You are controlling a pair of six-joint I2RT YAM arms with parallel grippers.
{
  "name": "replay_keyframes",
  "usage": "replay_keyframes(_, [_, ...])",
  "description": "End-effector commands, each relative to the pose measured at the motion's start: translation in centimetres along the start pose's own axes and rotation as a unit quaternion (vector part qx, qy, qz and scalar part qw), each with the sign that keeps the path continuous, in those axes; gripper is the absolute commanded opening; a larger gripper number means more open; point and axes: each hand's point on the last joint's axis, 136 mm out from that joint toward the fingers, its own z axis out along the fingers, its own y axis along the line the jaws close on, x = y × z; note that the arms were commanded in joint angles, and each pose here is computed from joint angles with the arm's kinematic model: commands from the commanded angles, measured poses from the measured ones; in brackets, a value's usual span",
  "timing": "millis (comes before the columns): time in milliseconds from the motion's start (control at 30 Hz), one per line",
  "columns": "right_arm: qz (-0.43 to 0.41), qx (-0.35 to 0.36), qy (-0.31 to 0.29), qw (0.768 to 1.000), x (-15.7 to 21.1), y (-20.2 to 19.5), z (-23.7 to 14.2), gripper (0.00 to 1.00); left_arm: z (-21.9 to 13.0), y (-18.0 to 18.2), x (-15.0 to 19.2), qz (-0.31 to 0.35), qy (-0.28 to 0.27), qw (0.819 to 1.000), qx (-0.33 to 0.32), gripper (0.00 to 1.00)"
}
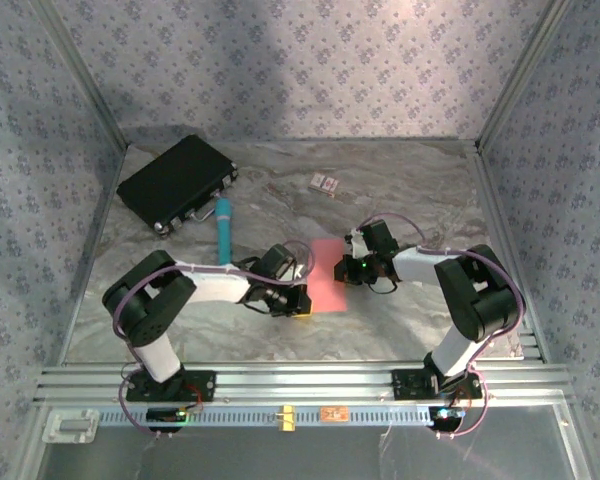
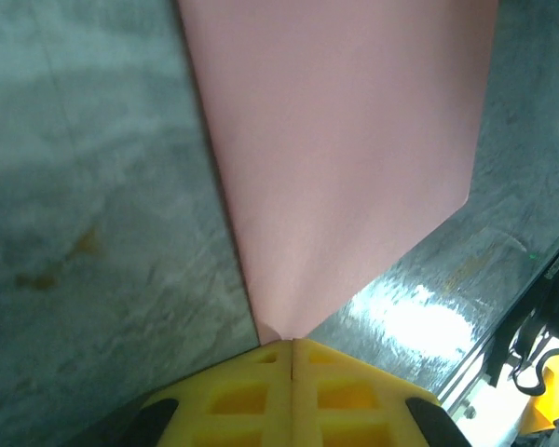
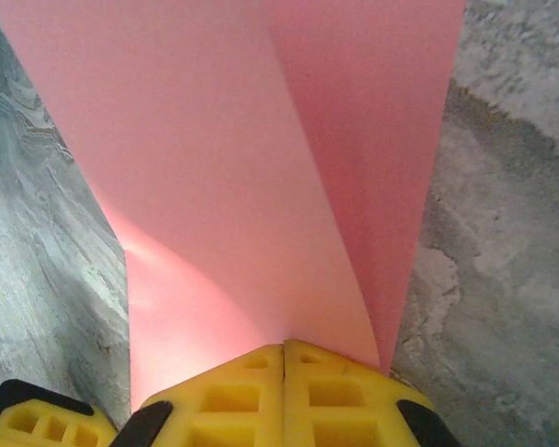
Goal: Fold a paper plane with a square sheet of paper (pick it up from the middle)
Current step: First fold the square sheet of paper in half at the center of the table.
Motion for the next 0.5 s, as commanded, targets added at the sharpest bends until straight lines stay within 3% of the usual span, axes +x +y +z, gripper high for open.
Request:
replay_keyframes(0, [0.031, 0.057, 0.057, 0.996, 3.4, -3.2, 0.7, 0.00, -0.8, 0.7, 1.6, 0.007, 0.016, 1.000, -0.023, 0.00])
replay_keyframes(233, [0.022, 0.045, 0.062, 0.997, 3.2, -2.8, 0.7, 0.00, -5.3, -3.1, -2.3, 0.051, -0.063, 0.997, 0.007, 0.00])
replay_keyframes(467, [0.017, 0.033, 0.070, 0.997, 2.8, -2.2, 1.0, 0.00, -6.9, -3.8, -8.9, 0.023, -0.096, 0.994, 0.052, 0.00])
